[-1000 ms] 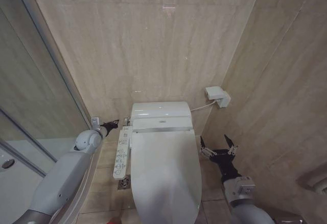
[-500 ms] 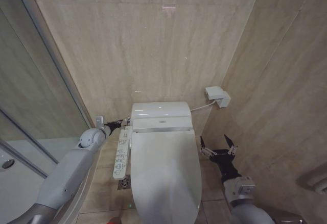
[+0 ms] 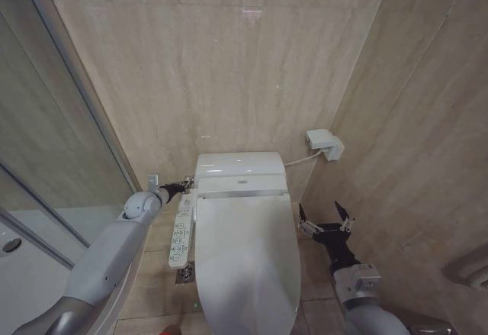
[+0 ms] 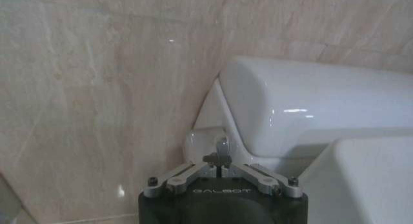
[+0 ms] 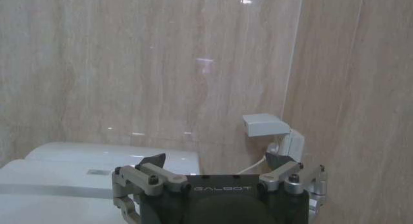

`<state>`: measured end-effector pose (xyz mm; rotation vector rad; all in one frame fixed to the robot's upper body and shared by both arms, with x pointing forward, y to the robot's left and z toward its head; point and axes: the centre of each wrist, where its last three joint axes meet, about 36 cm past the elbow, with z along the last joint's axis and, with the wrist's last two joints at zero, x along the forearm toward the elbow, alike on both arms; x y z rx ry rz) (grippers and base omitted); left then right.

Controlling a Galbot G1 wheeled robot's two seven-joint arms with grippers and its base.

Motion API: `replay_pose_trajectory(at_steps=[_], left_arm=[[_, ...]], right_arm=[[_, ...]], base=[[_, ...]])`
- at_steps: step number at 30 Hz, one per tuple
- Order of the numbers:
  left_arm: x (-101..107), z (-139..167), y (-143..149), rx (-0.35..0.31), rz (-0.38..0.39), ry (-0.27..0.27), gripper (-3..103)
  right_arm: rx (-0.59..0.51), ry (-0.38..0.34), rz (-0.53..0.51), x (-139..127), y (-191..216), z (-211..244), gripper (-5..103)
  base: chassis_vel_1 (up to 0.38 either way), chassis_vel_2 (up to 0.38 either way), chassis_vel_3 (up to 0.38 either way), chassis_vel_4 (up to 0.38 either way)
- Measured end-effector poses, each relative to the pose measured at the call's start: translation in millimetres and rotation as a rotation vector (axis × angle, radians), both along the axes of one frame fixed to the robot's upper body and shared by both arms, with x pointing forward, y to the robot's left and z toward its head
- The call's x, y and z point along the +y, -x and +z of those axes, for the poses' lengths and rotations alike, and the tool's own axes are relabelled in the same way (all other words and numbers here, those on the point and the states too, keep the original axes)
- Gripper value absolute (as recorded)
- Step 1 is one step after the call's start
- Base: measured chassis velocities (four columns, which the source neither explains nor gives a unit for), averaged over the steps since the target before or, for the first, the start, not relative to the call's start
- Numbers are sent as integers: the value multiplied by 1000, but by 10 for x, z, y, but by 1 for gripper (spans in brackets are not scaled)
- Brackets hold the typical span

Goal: Open the toilet lid, clean the toilet bowl with a toilet brush, close the toilet lid, and flush.

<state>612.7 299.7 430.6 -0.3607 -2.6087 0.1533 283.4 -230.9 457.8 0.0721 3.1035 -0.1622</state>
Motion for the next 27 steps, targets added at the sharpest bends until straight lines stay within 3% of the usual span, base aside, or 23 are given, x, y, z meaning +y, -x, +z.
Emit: replay_pose_trajectory(at_steps=[27], left_arm=[[23, -226, -136, 13, -26, -3, 0]], right_arm=[[0, 0, 0, 0, 0, 0, 100]], base=[[0, 0, 0, 0]])
